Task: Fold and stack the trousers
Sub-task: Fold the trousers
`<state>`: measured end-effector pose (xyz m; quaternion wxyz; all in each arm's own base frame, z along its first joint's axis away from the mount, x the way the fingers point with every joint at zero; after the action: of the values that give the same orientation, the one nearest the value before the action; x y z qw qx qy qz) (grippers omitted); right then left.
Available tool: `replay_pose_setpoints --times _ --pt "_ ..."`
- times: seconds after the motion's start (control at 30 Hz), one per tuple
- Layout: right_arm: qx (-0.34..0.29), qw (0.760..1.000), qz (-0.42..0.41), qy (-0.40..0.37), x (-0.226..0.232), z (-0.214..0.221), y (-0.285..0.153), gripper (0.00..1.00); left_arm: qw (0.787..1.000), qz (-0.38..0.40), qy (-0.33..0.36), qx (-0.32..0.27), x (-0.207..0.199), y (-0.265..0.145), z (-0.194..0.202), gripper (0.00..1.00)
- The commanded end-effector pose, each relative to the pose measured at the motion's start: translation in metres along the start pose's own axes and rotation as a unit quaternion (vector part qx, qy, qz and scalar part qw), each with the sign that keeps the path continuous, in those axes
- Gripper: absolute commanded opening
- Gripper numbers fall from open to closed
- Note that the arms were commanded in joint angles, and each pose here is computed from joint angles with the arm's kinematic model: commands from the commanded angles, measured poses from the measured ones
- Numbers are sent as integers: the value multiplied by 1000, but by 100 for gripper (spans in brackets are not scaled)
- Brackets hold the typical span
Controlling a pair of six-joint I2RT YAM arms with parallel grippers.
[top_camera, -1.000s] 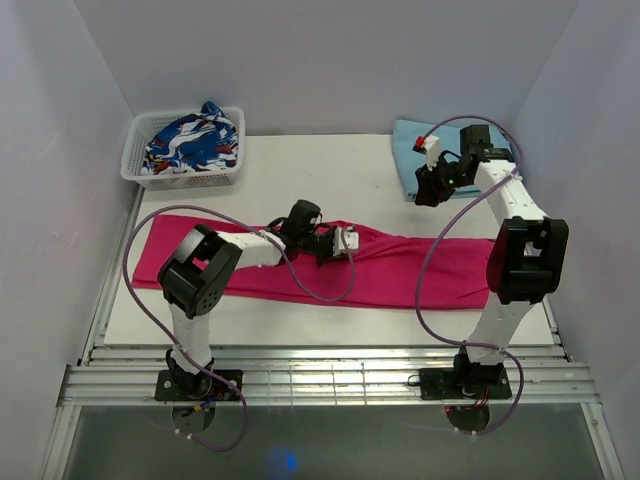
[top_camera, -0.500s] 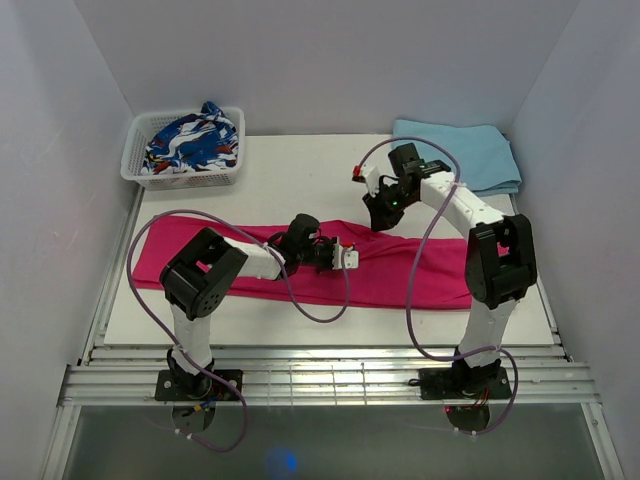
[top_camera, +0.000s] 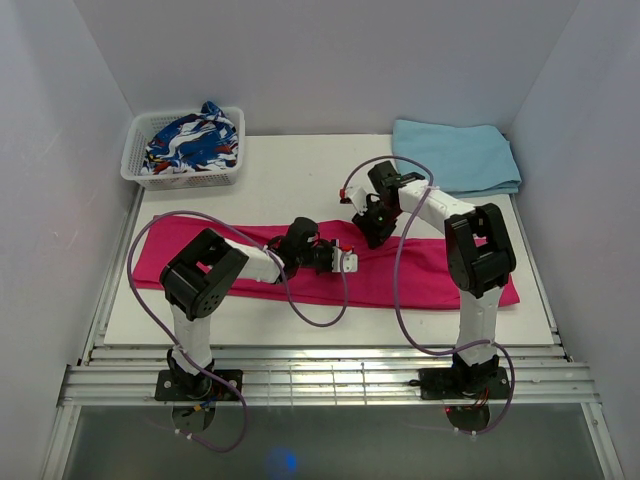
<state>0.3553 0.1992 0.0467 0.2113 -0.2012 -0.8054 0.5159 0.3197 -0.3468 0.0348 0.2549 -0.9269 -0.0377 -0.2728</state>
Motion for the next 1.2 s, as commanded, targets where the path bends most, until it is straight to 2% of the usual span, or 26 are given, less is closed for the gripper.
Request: replay_pose_setpoints --times 0.0,0.13,0.23,0.47,0.77,1.03,1.17 --pt "7 999 34 -8 -13 3 2 35 999 22 -25 32 -20 -9 12 0" --pt "-1 999 48 -11 -17 1 3 42 999 24 -29 33 -23 -9 13 0" --pt "-18 999 48 -10 -15 -8 -3 51 999 25 -31 33 -25 -11 13 0" --pt "-56 997 46 -12 -15 -33 -17 50 999 29 -31 34 -28 -11 14 0" --pt "-68 996 49 -32 -19 -43 -19 47 999 31 -23 32 -28 -9 14 0" --pt "-26 997 47 -53 -23 -20 1 46 999 32 -27 34 -28 -10 14 0" --pt "-5 998 17 -54 -14 -5 13 44 998 31 -29 36 -28 -10 15 0"
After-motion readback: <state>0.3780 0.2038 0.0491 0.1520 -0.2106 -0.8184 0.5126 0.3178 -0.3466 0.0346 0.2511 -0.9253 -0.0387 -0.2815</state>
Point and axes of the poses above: each gripper's point midway between its finger pads, its own y axis out along the fingers, its own x axis along the line the jaws close on, z = x × y, the point moved 1 cm from there along -y, back along the fingers, and after that the axes turned 4 degrees about y, right-handed, at the moved point
